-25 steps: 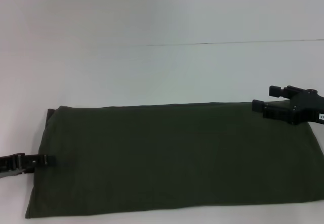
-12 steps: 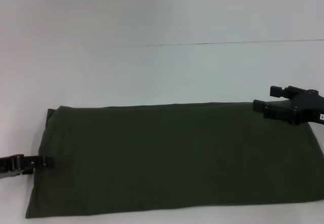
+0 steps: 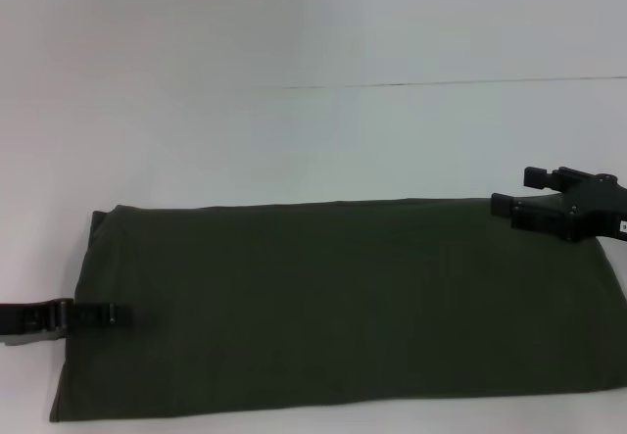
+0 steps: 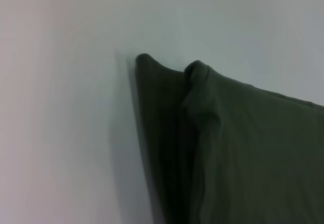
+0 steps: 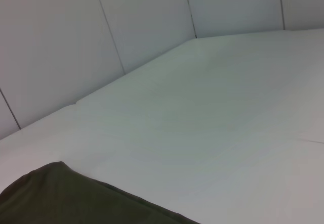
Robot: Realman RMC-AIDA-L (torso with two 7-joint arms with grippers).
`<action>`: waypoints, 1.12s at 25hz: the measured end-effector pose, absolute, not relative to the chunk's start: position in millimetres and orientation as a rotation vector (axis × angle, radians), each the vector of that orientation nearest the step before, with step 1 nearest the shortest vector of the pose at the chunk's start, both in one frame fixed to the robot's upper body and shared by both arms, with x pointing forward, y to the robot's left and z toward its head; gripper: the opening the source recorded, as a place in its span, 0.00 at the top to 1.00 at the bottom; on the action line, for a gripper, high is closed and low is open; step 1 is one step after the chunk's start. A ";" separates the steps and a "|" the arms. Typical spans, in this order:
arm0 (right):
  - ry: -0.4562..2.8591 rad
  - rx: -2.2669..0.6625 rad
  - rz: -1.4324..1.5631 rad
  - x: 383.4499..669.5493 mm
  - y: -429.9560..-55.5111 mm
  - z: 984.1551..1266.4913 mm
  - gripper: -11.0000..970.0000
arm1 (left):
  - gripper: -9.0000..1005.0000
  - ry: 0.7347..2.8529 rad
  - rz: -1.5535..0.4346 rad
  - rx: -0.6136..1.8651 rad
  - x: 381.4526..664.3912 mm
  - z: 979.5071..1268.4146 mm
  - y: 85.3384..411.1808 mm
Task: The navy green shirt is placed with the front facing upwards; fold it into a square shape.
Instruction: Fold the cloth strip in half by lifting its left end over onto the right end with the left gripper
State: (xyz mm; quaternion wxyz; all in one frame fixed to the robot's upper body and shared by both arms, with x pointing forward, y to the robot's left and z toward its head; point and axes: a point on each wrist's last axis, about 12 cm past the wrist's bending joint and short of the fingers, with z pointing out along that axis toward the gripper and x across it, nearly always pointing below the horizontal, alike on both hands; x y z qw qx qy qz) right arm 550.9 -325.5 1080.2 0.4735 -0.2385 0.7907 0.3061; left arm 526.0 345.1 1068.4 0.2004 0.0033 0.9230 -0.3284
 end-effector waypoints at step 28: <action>1.940 -0.576 0.746 550.0 -326.6 1079.2 0.12 | 0.85 2.576 -0.957 0.047 541.1 1079.1 333.1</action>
